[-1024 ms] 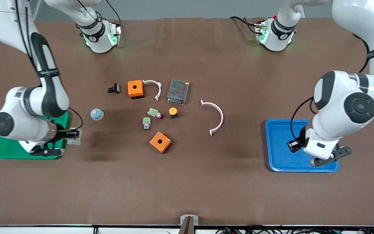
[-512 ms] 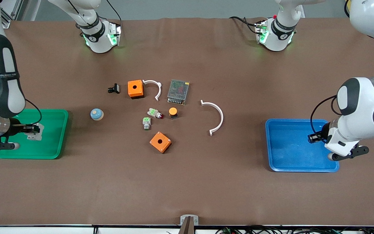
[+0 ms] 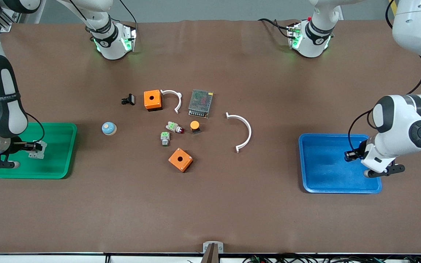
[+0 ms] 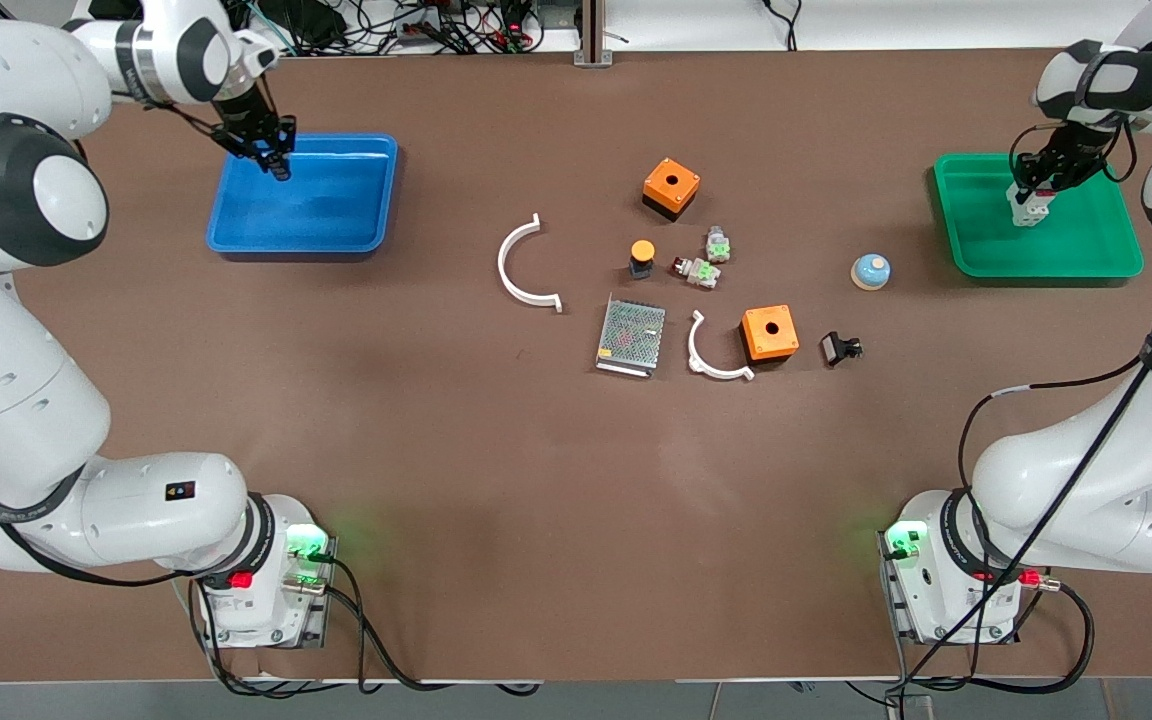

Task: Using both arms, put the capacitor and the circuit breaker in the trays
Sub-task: 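Lower and release the capacitor and the breaker into their trays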

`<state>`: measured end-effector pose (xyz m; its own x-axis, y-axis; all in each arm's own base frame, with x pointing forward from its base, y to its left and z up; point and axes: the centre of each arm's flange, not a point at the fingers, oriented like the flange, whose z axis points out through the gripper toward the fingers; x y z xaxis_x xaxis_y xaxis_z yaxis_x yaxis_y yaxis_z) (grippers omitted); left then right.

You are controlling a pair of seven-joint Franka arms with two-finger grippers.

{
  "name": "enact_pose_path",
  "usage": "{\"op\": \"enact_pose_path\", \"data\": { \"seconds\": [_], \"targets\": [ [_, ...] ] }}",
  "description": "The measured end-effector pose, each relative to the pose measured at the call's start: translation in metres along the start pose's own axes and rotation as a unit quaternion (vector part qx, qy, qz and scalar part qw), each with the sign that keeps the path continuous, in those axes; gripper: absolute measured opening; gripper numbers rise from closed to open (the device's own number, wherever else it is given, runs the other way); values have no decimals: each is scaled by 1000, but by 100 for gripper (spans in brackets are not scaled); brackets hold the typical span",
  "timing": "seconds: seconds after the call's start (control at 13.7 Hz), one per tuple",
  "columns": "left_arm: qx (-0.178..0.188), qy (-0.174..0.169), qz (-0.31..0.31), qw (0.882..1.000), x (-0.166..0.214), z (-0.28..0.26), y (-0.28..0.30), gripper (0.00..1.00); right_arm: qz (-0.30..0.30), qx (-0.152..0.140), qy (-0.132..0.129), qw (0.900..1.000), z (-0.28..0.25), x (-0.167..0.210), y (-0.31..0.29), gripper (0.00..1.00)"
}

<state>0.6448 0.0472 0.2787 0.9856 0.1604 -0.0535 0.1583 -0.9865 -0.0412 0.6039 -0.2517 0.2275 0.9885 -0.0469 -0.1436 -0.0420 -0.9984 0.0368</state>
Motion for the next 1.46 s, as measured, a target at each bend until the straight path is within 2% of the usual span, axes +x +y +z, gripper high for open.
{"op": "enact_pose_path", "data": {
  "seconds": [0.29, 0.88, 1.02, 1.17, 1.32, 1.39, 1.46],
  "targets": [
    [-8, 12, 28, 999, 7, 38, -64, 34, 4, 0, 0, 1000, 12, 0, 7, 40],
    [-15, 13, 38, 999, 9, 70, -56, 34, -23, 1, -5, 1000, 21, -1, 9, 40],
    [-15, 15, 38, 999, 10, 71, -55, 49, -23, 2, -5, 1000, 21, -1, 9, 44],
    [-15, 27, 39, 999, 15, 62, -54, 72, -25, 3, -8, 1000, 19, 0, 7, 61],
    [-16, 54, 43, 997, 25, 30, -49, 92, -29, 13, -28, 999, 4, 0, 1, 82],
    [-17, 67, 47, 997, 29, 7, -42, 100, -31, 16, -32, 999, -12, 0, -3, 93],
    [-18, 74, 52, 996, 31, -18, -34, 100, -31, 17, -33, 999, -32, -1, -10, 100]
  ]
}}
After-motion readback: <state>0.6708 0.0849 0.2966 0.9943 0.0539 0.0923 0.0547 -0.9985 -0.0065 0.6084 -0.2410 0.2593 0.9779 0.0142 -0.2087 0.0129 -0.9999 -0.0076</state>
